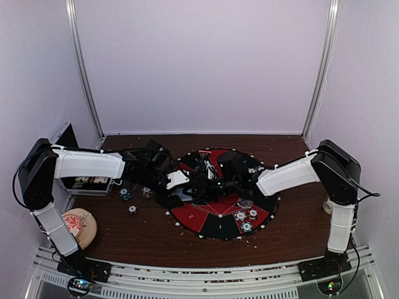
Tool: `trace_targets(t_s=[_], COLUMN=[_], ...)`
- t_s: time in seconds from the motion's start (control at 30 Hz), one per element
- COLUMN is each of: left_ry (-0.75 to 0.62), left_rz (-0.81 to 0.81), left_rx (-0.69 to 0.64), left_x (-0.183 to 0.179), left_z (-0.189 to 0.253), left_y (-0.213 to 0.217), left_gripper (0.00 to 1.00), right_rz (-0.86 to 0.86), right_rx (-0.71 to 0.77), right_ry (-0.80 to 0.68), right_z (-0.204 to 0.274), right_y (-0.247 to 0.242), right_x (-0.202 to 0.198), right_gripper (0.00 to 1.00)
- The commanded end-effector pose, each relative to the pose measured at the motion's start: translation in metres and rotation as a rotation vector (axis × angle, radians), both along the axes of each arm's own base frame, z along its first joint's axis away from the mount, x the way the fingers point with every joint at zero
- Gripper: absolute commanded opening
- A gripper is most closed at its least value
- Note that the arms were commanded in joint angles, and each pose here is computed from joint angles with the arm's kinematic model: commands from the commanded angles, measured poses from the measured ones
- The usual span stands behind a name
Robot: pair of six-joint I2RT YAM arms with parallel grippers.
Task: Distribute texas hold em gaming equipment
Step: Pick up the poker card from the face-down deck piles.
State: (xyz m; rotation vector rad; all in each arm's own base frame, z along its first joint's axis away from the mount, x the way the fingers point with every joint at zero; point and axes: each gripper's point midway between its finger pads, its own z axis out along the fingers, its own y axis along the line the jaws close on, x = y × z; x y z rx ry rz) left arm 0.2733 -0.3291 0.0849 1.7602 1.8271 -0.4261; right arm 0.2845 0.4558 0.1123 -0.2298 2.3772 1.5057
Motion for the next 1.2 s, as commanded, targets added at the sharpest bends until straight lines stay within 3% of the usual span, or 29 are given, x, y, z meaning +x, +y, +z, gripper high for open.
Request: trace_targets(t_s=[0.0, 0.43, 0.63, 1.17], left_ry=[-0.018, -0.016, -0.013, -0.018], left_rz=[0.010, 0.010, 0.002, -0.006], left_rx=[-0.025, -0.027, -0.036, -0.052], left_x=[0.002, 0.001, 0.000, -0.002], left_z=[0.010, 0.011, 0.012, 0.020], left_y=[0.001, 0.001, -0.001, -0.001], left_gripper=[0.44, 0.44, 0.44, 0.44], right_rz=[-0.044, -0.053, -0.019, 0.039], right_rx=[-0.033, -0.036, 0.018, 0.021], right_ry=[-0.030, -0.041, -0.047, -0.023], right_z=[0.006, 0.010, 0.024, 0.004], right_y=[-0.012, -0.013, 0.005, 0.026], right_x=[0.008, 0.012, 0.012, 0.002], right_gripper=[0.23, 0.30, 0.53, 0.54])
